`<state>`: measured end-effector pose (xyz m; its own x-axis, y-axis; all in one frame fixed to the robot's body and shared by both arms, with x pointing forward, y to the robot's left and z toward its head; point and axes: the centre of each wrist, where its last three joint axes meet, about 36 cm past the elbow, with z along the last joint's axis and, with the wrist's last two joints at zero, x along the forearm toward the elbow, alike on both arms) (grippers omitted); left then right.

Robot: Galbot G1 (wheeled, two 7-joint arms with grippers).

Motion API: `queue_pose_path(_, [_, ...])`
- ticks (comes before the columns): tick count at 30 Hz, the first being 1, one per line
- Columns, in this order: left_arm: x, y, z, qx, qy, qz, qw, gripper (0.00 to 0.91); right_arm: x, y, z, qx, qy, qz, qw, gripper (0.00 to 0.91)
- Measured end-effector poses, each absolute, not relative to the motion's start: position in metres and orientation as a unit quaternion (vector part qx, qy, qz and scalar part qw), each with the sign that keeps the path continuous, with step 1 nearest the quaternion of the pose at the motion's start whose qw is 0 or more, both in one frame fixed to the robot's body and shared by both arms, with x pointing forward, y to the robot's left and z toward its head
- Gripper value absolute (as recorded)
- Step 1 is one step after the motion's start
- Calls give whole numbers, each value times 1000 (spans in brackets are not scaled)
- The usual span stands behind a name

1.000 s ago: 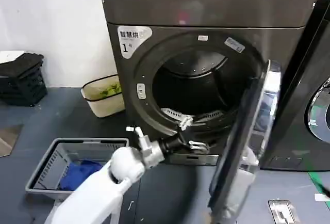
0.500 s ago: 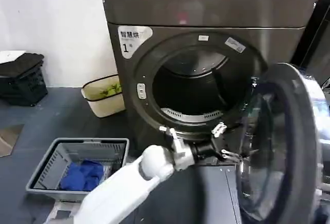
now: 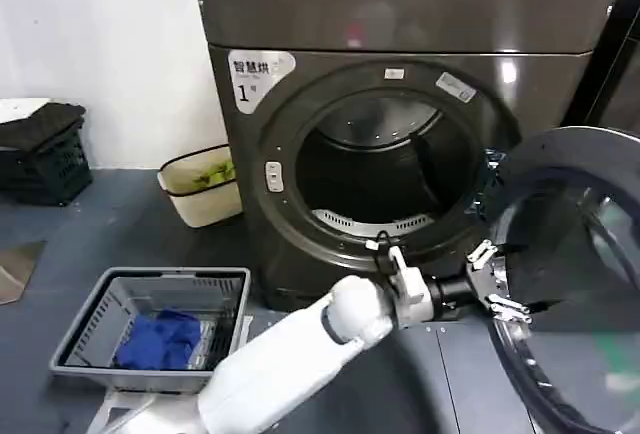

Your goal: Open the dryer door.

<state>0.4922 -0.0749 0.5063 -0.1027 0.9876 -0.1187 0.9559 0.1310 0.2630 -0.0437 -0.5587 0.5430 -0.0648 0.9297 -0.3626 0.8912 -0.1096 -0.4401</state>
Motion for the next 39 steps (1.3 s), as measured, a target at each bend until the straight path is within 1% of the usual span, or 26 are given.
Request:
queue_pose_path(5, [495,-97,509,648,747,69,133,907,-72,-566,537,-716,-623,310,55,907])
queue_pose_path(10, [500,-119,510,640,753,74,132,907,-93,-568,530,-737,-600,304,67,907])
queue_pose_path(14, [515,-116,502,625,767,87,117,907,-100,-566,527,-748,-588,300,71,907])
queue_pose_path(20, [535,-110,500,591,795,101,92,907,-110,-565,522,-766,-556,311,87,907])
queue_pose_path(26, [544,-107,498,571,810,107,80,907,-119,-565,520,-771,-547,312,92,907])
queue_pose_path(32, [533,-110,503,591,798,98,58,907,-117,-571,521,-769,-550,313,89,907])
queue_pose_path(39, [500,-116,518,617,780,78,70,907,-109,-582,522,-765,-558,309,92,907])
